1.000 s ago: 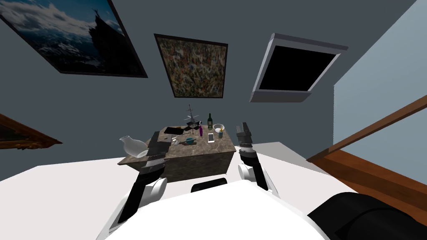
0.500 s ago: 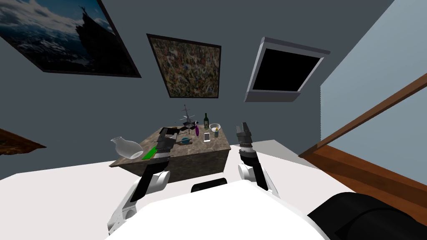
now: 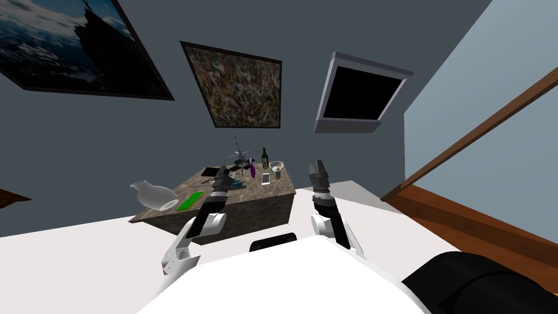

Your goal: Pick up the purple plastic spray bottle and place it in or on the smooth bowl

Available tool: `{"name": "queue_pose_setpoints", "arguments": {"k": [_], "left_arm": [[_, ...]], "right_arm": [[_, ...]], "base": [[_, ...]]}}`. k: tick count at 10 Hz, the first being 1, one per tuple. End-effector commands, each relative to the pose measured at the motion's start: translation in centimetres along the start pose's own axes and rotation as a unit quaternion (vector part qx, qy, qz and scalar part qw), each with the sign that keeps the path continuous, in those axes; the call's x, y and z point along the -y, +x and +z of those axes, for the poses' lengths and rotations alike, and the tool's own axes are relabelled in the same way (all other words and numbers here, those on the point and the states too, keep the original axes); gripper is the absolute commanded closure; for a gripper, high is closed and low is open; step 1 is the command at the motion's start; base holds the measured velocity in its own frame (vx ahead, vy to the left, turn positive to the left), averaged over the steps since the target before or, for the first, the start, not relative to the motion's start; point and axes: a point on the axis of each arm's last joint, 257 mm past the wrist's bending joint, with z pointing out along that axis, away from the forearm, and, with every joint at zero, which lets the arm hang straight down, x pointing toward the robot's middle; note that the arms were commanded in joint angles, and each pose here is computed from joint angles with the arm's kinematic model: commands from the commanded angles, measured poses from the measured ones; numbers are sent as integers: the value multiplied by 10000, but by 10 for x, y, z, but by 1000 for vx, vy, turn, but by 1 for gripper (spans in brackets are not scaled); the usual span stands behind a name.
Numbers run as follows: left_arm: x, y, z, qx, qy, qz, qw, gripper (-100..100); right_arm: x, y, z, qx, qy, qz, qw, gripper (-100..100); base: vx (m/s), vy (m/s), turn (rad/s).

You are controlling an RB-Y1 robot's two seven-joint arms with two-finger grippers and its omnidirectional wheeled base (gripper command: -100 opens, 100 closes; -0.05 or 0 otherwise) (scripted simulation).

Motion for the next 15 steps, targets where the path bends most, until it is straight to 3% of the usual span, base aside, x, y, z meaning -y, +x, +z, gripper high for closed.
{"name": "queue_pose_setpoints", "arguments": {"k": [1,4,6,9,11,12,13,14,15], "left_arm": [[-19,-4,12,56,-250,-234,9994,-100],[-33,-10,27,117,-436,-385,9982,-100],[-53,-25,44,284,-720,-697,9946,-100],[-67,-34,57,416,-931,-875,9909,-100],[-80,-52,74,658,-1150,-1253,9832,-100],[-89,-55,75,705,-1245,-1258,9817,-100],[-94,-65,83,846,-1345,-1464,9764,-100],[-98,-67,84,873,-1391,-1468,9754,-100],[-99,-75,94,997,-1453,-1691,9697,-100]], "right_arm": [[0,0,0,0,0,0,10000,0],[0,0,0,0,0,0,10000,0],[0,0,0,0,0,-1,10000,0],[0,0,0,0,0,-1,10000,0],[0,0,0,0,0,-1,10000,0],[0,0,0,0,1,-1,10000,0],[0,0,0,0,0,-1,10000,0],[0,0,0,0,0,-1,10000,0],[0,0,0,0,0,-1,10000,0]], "base": [[-54,-115,-77],[-24,-70,-23],[-29,-76,-57],[-17,-60,-25],[-6,-68,-39],[-1,-61,-11],[-10,-62,-26],[-11,-46,-12],[-6,-47,-17]]}}
